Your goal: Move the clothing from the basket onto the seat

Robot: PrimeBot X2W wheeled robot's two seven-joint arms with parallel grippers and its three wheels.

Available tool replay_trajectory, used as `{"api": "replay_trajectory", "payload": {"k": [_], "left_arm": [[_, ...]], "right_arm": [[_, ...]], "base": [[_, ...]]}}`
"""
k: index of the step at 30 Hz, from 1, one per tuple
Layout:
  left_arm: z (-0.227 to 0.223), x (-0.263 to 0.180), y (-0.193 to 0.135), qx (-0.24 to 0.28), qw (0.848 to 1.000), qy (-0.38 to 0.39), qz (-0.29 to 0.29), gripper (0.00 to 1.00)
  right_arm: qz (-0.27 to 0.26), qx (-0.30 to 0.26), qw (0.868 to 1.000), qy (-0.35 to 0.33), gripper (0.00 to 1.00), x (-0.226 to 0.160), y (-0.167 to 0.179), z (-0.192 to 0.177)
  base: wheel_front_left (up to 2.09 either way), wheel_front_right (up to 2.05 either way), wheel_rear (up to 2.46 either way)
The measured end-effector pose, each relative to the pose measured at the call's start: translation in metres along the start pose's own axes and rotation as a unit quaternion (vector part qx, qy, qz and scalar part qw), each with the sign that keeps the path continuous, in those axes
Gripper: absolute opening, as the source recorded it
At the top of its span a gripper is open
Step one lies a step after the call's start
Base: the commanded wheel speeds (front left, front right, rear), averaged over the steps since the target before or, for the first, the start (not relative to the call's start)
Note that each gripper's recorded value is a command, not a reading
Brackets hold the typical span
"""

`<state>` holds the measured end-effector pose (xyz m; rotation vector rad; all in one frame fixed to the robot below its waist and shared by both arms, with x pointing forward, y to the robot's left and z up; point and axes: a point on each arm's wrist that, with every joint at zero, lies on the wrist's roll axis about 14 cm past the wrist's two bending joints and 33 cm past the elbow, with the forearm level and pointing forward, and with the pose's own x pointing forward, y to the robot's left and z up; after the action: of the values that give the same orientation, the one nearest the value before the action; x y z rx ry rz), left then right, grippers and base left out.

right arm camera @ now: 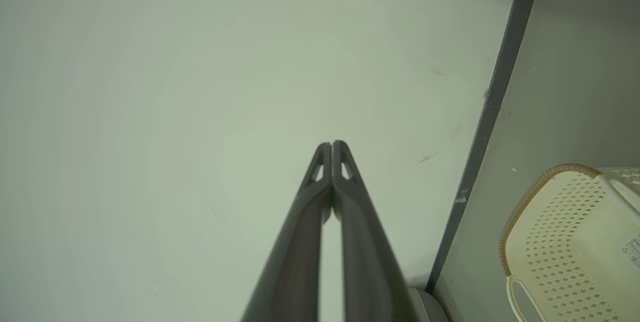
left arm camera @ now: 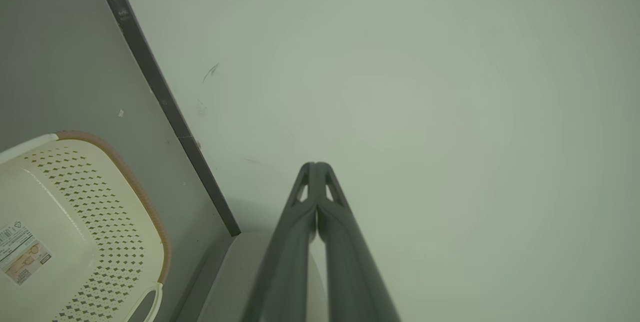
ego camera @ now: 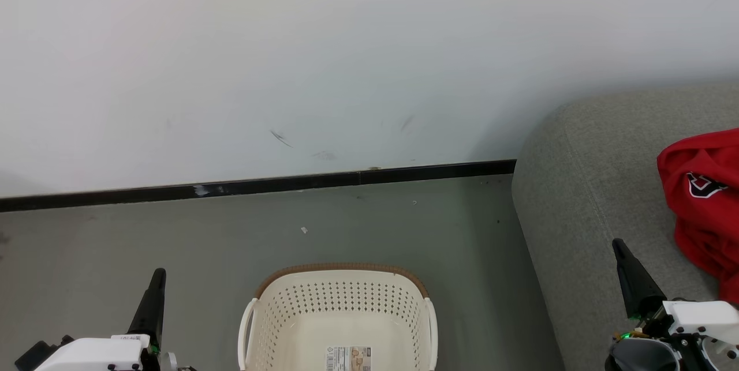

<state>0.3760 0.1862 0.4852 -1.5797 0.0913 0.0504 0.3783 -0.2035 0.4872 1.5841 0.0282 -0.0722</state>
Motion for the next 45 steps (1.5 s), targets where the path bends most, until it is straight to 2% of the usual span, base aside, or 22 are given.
{"api": "replay_trajectory", "payload": {"k": [45], "left_arm": [[-0.0002, 0.0000, -0.0001, 0.000, 1.000, 0.001, -0.001, 0.00]], "right_arm": [[0.000, -0.001, 1.000, 0.001, 0.00, 0.0000, -0.0001, -0.0002]], "base": [[0.00, 0.00, 0.00]]}}
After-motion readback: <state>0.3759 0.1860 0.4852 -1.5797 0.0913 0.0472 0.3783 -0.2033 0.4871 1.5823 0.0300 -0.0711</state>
